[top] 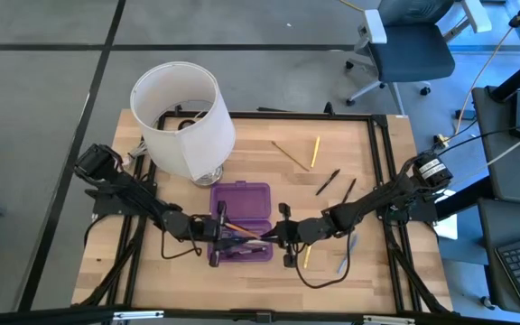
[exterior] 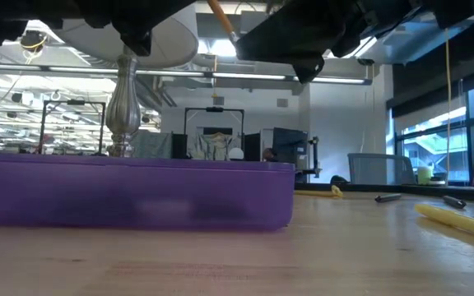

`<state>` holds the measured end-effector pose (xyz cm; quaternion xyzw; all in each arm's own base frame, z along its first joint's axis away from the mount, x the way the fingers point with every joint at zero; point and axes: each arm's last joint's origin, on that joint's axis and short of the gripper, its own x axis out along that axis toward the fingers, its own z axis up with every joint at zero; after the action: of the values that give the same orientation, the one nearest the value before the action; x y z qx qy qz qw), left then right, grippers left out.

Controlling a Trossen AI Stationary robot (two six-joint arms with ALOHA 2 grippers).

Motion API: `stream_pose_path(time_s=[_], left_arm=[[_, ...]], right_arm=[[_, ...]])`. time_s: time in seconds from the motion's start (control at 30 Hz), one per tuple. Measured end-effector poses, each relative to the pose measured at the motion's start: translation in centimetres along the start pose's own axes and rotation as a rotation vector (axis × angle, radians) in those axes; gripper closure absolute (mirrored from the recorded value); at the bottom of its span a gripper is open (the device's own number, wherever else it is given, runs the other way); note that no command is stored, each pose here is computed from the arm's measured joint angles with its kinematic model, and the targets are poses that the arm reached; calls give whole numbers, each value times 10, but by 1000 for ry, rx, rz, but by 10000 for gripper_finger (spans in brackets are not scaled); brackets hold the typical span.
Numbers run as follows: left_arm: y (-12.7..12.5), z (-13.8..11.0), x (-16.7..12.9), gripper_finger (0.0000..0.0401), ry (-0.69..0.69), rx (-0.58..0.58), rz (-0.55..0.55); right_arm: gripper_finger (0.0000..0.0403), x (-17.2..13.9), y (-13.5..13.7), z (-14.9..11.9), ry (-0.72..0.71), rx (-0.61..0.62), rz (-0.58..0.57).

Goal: Pick & place school supplies into a supply box
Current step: Put the orange pencil into the purple supply box

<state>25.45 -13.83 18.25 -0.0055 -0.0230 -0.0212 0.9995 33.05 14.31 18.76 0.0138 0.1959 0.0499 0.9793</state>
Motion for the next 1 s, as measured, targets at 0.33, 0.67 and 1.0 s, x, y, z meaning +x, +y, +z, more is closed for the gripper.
stream_pose_path(time_s=[0.33, 0.67, 1.0], left_arm=[[0, 6, 0, 325, -56, 66, 1], [-1, 5, 0, 391, -49, 96, -8], [-3, 1, 4, 392, 81, 79, -11]], right_arm=[[377, 0, 0, -2, 22, -7, -3], [374, 0, 1, -4, 45, -36, 49], [303, -22, -8, -13, 301, 69, 4]])
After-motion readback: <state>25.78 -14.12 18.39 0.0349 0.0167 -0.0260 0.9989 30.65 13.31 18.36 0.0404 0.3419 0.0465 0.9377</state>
